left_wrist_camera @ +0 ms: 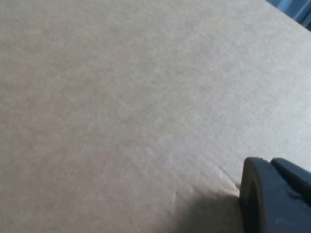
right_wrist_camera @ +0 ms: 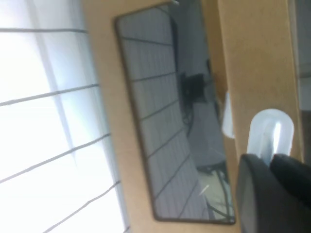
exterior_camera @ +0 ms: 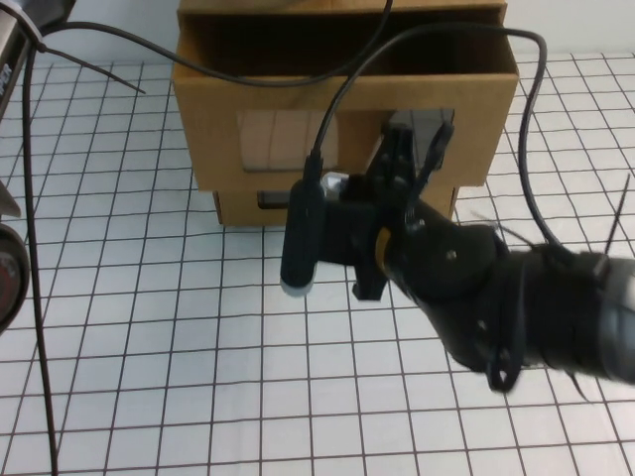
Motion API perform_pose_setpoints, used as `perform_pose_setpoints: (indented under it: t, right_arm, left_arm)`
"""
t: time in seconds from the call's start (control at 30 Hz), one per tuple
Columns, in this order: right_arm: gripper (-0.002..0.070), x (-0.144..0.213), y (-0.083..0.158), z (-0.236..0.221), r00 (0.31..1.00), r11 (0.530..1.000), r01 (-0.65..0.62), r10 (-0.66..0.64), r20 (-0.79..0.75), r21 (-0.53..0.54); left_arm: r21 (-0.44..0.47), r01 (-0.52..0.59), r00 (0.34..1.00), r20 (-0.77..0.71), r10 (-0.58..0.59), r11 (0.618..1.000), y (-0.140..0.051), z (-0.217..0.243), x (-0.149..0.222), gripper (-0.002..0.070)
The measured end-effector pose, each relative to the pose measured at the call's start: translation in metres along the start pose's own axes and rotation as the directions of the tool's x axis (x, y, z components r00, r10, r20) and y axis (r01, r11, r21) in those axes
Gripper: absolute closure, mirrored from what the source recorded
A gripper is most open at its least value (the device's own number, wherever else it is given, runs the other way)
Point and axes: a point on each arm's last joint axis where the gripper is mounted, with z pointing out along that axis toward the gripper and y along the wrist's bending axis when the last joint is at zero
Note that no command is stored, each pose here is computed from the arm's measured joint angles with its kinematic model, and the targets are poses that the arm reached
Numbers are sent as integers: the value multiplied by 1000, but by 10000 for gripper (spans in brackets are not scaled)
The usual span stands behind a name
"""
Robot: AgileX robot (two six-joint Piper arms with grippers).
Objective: Open the shoe box
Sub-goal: 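Pull the top drawer of the cardboard box fully open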
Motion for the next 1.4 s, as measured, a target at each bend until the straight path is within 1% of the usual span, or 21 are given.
perform_pose_setpoints:
  t: [0.4, 0.6, 0.73, 0.8, 0.83, 1.03, 1.1, 1.17, 1.23, 1.4]
  right_arm:
    - [666, -2, 28, -65, 999, 999, -6, 7, 31, -34]
    - [666, -1, 40, -75, 1000, 998, -18, 19, 20, -63]
    - [653, -2, 38, -75, 996, 995, -89, 90, 25, -49]
    - [617, -2, 38, -75, 993, 992, -118, 119, 23, -45]
    - [589, -2, 38, -75, 991, 990, -130, 132, 21, -47]
    - [362, 0, 41, -77, 980, 978, -197, 197, -14, -67]
    - [336, -2, 43, -80, 979, 977, -203, 203, -17, -69]
    - [345, -7, 43, -87, 979, 977, -203, 204, 0, -68]
    - [382, -13, 42, -97, 977, 976, -209, 211, 27, -69]
    - [533, -25, 31, -134, 959, 965, -256, 261, 110, -60]
  left_arm:
    - [1, 1, 1000, -2, -1, 1000, 0, 0, 0, 680]
    - [2, 8, 1000, -3, -8, 1000, 0, 0, 0, 680]
    - [2, 8, 1000, -4, -8, 1000, 0, 0, 0, 680]
    - [3, 8, 1000, -7, -8, 1000, 0, 0, 1, 680]
    - [3, 8, 1000, -7, -8, 1000, 0, 0, 1, 680]
    - [19, 14, 1000, -20, -14, 1000, -2, 0, 2, 680]
    - [40, 25, 999, -23, -24, 999, -3, -1, 2, 680]
    - [54, 29, 999, -25, -28, 998, -5, -2, 1, 680]
    - [57, 26, 999, -27, -24, 998, -6, -3, 1, 680]
    - [73, -21, 999, -40, 24, 997, -16, -19, -7, 680]
